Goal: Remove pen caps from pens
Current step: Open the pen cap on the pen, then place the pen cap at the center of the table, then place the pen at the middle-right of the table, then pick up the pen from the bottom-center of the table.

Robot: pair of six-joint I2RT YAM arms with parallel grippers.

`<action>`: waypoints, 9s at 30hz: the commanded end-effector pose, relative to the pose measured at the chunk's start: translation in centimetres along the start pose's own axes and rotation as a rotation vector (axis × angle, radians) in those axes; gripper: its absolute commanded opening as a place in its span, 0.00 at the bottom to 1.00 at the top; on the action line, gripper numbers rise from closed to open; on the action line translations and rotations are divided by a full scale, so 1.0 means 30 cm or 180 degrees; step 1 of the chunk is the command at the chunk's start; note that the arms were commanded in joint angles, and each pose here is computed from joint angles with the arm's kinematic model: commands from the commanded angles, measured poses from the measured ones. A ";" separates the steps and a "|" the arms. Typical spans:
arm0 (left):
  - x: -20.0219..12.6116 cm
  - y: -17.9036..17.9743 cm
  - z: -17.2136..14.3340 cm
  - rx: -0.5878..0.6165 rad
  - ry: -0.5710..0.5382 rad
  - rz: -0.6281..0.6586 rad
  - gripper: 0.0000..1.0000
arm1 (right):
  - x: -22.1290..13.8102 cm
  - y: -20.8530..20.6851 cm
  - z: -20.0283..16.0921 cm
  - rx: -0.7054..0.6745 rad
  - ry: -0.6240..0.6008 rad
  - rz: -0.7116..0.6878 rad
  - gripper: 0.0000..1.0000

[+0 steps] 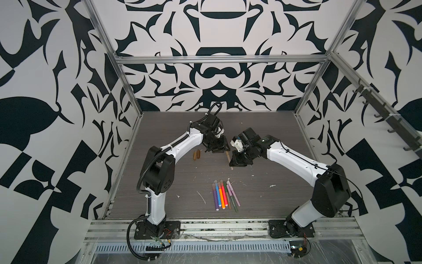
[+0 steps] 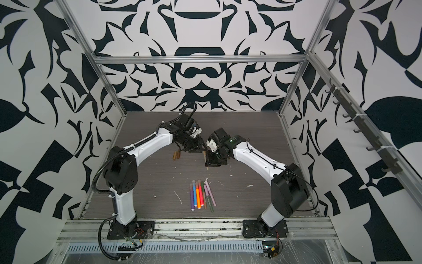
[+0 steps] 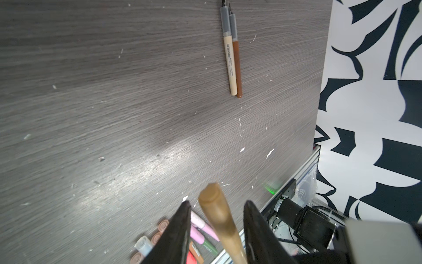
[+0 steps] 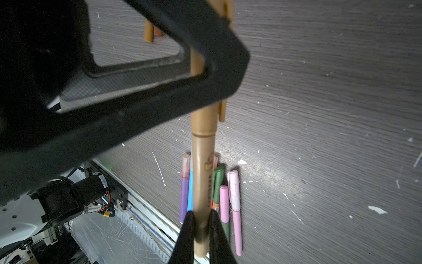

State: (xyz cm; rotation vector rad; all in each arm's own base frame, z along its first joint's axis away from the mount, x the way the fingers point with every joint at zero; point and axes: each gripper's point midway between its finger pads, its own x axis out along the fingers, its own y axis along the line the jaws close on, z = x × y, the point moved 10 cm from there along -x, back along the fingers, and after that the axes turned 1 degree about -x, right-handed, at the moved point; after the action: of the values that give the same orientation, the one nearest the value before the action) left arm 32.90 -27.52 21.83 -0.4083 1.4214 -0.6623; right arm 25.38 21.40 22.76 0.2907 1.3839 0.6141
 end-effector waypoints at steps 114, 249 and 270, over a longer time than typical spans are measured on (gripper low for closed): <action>-0.119 0.684 0.041 -0.0947 0.0238 0.0873 0.32 | 0.056 0.033 0.003 0.0215 -0.0366 0.0263 0.00; -0.390 0.462 0.051 -0.0999 -0.0859 -0.0078 0.40 | 0.246 -0.108 -0.534 -0.0812 0.0043 -0.0859 0.25; -0.363 0.444 0.043 -0.1138 -0.0793 -0.0292 0.41 | 0.257 -0.102 -0.508 -0.0590 0.0099 -0.1163 0.10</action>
State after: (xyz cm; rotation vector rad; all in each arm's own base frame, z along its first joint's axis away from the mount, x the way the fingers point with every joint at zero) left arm 36.62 -10.08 22.03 -0.7683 1.2699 -0.3807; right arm 11.37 20.61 11.20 -0.1150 1.3764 0.4686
